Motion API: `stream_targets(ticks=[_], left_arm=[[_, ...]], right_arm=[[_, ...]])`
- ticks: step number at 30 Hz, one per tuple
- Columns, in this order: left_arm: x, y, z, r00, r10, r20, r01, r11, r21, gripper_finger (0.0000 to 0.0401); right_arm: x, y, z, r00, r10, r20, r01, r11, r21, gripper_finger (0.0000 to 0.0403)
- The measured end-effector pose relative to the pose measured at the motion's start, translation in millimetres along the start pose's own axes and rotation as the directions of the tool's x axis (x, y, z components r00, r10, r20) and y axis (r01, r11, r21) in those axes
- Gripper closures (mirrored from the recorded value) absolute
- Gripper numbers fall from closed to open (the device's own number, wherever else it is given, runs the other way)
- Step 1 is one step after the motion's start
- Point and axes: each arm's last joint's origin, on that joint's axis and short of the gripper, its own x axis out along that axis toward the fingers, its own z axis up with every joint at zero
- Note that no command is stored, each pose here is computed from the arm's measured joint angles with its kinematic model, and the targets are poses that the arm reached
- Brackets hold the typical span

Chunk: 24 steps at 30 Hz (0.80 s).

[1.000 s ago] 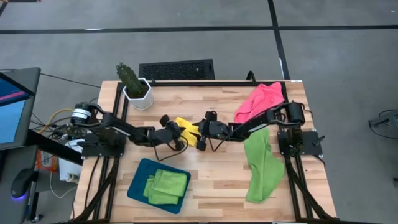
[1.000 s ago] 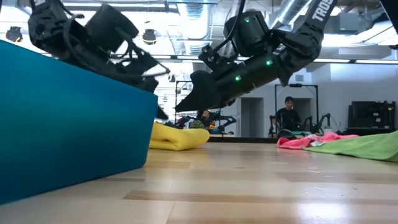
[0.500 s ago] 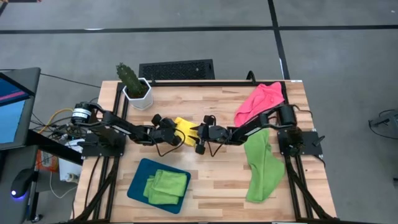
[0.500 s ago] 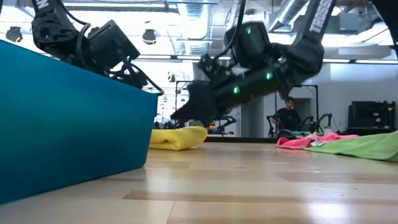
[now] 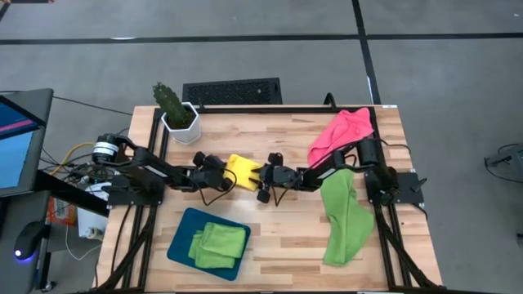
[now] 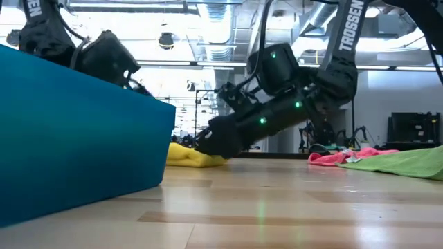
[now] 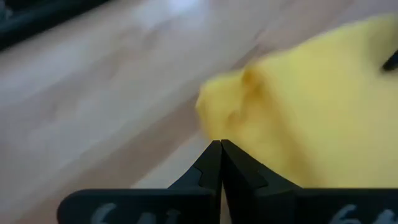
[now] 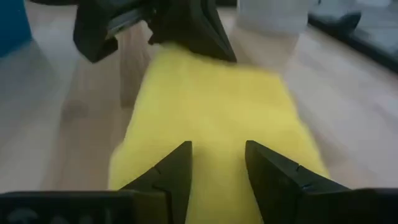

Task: Fold microfiber towels
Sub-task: Stack the folded yellow microfiber on the green microfiber cloth in the blue bin

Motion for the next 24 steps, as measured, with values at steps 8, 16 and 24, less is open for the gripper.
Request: stream_targets(ticks=[8, 16, 24], left_arm=[[-35, -1, 50, 0.973, -0.043, 0.227, 0.051, 0.998, -0.029, 0.0401], [-11, 8, 41, 0.936, -0.232, 0.266, 0.241, 0.97, -0.002, 0.0401], [36, -9, 19, 0.931, -0.31, 0.194, 0.304, 0.951, 0.058, 0.0401]], right_arm=[[-12, 4, 32, 0.992, 0.018, 0.126, -0.016, 1.0, -0.013, 0.0238], [-6, 15, 18, 0.988, 0.037, 0.147, -0.039, 0.999, 0.007, 0.024], [0, 17, 4, 0.993, 0.047, 0.108, -0.051, 0.998, 0.033, 0.0248]])
